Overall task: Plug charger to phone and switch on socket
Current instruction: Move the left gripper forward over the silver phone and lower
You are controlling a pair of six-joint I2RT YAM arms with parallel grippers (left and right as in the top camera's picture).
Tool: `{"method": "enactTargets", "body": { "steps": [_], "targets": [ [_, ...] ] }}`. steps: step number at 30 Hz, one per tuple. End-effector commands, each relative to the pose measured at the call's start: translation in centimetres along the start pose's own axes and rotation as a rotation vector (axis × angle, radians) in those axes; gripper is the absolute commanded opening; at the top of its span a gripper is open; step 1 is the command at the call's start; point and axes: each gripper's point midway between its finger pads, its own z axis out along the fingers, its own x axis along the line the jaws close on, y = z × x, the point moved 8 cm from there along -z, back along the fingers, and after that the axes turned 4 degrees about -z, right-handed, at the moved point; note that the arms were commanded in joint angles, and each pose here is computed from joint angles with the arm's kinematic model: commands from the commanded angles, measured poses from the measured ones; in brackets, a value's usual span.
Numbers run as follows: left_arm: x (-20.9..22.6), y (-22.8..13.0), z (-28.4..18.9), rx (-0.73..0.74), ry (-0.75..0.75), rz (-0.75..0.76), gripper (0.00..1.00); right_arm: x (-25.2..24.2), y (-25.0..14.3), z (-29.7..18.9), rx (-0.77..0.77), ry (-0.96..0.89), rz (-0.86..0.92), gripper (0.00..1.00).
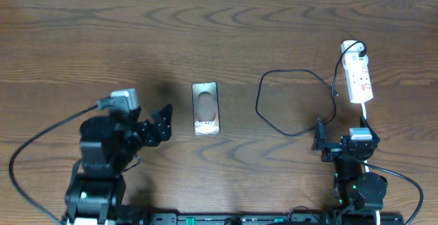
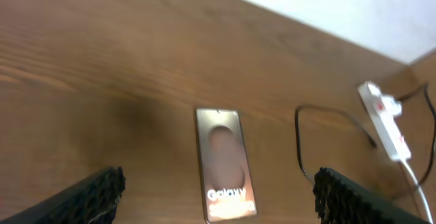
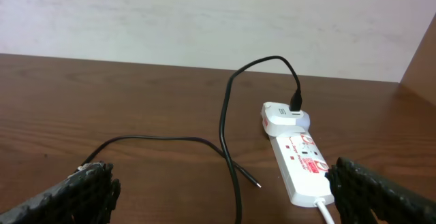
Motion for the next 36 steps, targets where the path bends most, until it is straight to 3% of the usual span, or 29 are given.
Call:
{"method": "enactTargets", "body": {
  "steps": [1,13,17,31,36],
  "targets": [
    [-1.0,0.7,0.9,0.022,0.048,0.039,0.91,0.1,-0.1,0.0,0.001,0.002,0.008,0.99],
    [-4.9,-1.3,5.7,0.101,0.267,0.270,0.91,0.1,-0.1,0.0,0.001,0.002,0.008,0.99],
    [-6.7,-2.2,7.7,0.105,0.230,0.313,0.91,0.1,-0.1,0.0,0.001,0.002,0.008,0.99],
    [-6.9,-4.5,10.5,0.224,0.194,0.326,0.91,0.1,-0.1,0.0,0.001,0.002,0.008,0.99],
    [-5.9,-4.9,11.6,0.237,0.245,0.204,0.91,0.1,-0.1,0.0,0.001,0.002,0.008,0.99]
  ]
}}
